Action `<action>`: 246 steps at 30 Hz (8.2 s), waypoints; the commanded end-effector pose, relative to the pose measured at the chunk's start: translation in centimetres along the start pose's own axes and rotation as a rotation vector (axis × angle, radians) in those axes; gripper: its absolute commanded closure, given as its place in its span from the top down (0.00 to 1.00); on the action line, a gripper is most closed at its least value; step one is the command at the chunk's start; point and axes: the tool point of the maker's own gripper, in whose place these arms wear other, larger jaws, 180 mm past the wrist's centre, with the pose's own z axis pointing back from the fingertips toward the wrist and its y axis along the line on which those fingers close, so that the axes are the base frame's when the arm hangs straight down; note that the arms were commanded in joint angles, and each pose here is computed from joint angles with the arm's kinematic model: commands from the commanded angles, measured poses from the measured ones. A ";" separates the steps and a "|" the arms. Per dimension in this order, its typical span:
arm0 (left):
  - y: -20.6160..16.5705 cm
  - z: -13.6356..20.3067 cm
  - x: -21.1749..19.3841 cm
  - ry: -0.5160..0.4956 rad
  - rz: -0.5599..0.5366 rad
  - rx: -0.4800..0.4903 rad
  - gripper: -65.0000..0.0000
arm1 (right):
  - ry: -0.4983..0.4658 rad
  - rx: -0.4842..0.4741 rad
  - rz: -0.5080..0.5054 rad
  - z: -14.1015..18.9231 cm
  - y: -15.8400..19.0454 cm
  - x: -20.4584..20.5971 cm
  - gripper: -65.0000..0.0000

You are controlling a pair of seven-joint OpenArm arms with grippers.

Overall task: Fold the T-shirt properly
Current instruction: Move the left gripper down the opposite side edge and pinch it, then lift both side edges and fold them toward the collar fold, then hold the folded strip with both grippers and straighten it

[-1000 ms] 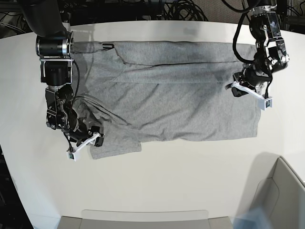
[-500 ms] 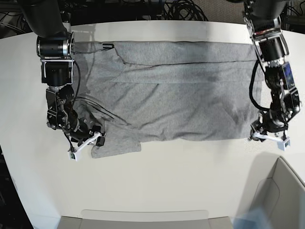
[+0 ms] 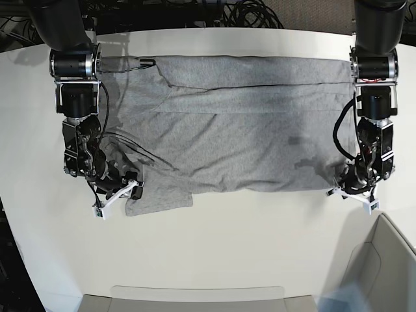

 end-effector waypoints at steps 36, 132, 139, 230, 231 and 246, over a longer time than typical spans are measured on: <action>0.1 0.3 1.2 -0.116 -0.031 -0.056 0.00 | -0.085 -0.002 0.235 0.1 1.6 4.7 0.00; 6.6 15.7 -14.0 -0.028 -0.218 -0.017 0.00 | -0.030 -0.089 0.363 22.4 2.2 -11.0 0.00; 6.6 15.8 -15.0 -0.007 -0.203 -0.016 0.15 | -0.001 -0.094 0.348 22.2 1.7 -11.9 0.04; 15.0 11.7 -10.4 0.098 -0.185 0.064 0.28 | 0.069 -0.090 0.374 20.8 0.2 -12.9 0.32; 15.0 11.7 -10.4 0.096 -0.199 0.073 0.29 | 0.069 -0.090 0.374 20.8 0.2 -12.9 0.32; 12.3 11.3 -11.0 0.135 -0.390 0.083 0.34 | 0.067 -0.090 0.376 20.8 0.2 -12.7 0.32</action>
